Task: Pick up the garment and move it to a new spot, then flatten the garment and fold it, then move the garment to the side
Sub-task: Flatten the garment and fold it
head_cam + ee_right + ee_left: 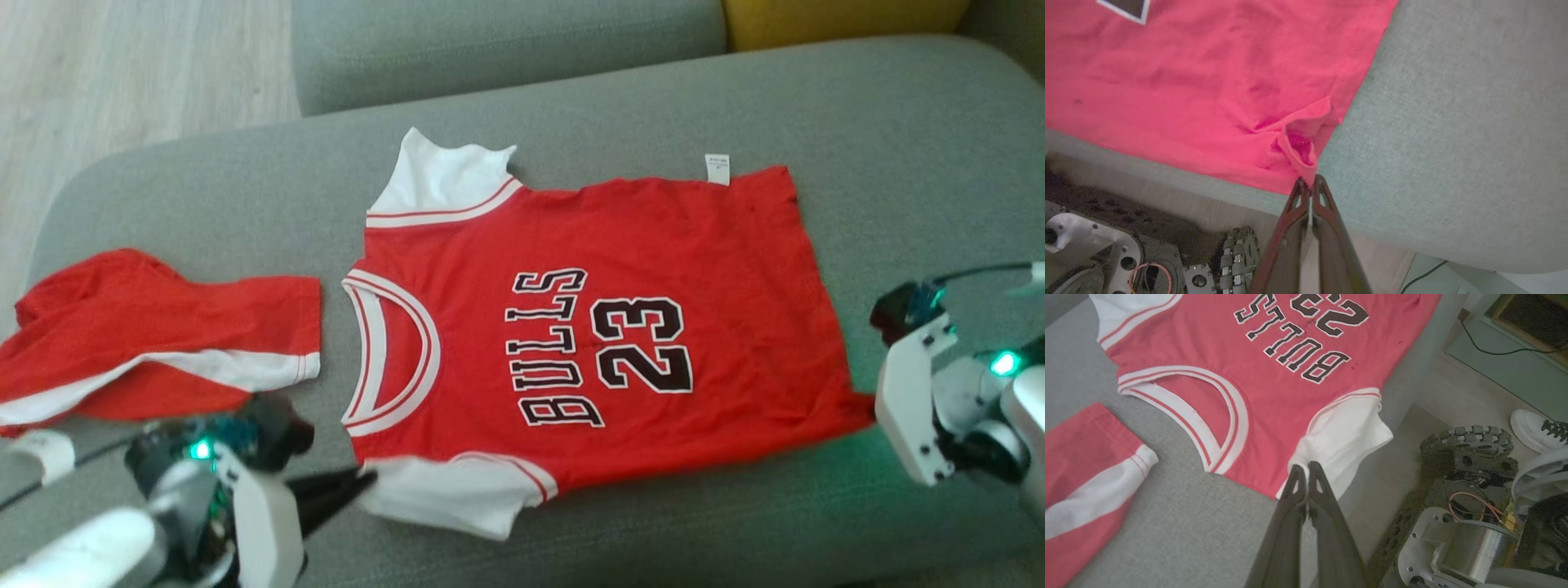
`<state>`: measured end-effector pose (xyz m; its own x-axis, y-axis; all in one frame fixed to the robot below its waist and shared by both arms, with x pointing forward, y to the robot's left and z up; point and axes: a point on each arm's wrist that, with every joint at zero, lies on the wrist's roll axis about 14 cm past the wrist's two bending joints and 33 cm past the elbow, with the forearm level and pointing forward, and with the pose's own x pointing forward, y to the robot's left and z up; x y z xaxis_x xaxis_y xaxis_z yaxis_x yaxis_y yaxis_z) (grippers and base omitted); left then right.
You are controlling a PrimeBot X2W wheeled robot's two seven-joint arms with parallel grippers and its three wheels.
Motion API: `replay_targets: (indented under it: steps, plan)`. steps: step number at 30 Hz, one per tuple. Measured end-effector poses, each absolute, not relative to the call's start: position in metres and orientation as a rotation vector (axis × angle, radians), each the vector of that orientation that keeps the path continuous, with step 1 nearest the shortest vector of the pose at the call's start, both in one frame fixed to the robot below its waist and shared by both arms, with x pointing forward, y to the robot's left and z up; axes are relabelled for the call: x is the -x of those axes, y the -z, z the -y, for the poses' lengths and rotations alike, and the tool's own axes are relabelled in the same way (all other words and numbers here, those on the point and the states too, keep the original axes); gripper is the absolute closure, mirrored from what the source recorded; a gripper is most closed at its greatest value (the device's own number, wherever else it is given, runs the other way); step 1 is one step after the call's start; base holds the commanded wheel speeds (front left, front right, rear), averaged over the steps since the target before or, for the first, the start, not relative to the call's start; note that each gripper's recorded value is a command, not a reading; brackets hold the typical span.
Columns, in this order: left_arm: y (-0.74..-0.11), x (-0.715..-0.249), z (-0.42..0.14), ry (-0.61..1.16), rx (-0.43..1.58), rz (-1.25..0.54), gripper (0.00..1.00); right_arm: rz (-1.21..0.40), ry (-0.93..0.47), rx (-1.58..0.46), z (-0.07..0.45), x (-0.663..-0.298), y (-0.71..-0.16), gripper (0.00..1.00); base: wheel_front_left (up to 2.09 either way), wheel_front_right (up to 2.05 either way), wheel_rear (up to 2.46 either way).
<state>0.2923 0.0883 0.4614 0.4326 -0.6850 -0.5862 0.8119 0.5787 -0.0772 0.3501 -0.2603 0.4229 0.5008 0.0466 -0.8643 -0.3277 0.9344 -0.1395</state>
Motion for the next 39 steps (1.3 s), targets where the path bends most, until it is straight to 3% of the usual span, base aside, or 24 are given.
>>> replay_targets:
  steps: [21, 39]
  plan:
    - [-0.468, -0.411, -0.066, 0.867, -0.165, -0.417, 1.00, -0.926, -0.176, 0.282, 0.257, -0.427, -0.410, 1.00, 0.00, 0.00, 0.00]
    - [-0.432, -0.469, -0.083, 0.706, -0.236, -0.429, 1.00, -0.853, -0.157, 0.268, 0.258, -0.449, -0.408, 1.00, 0.00, 0.00, 0.00]
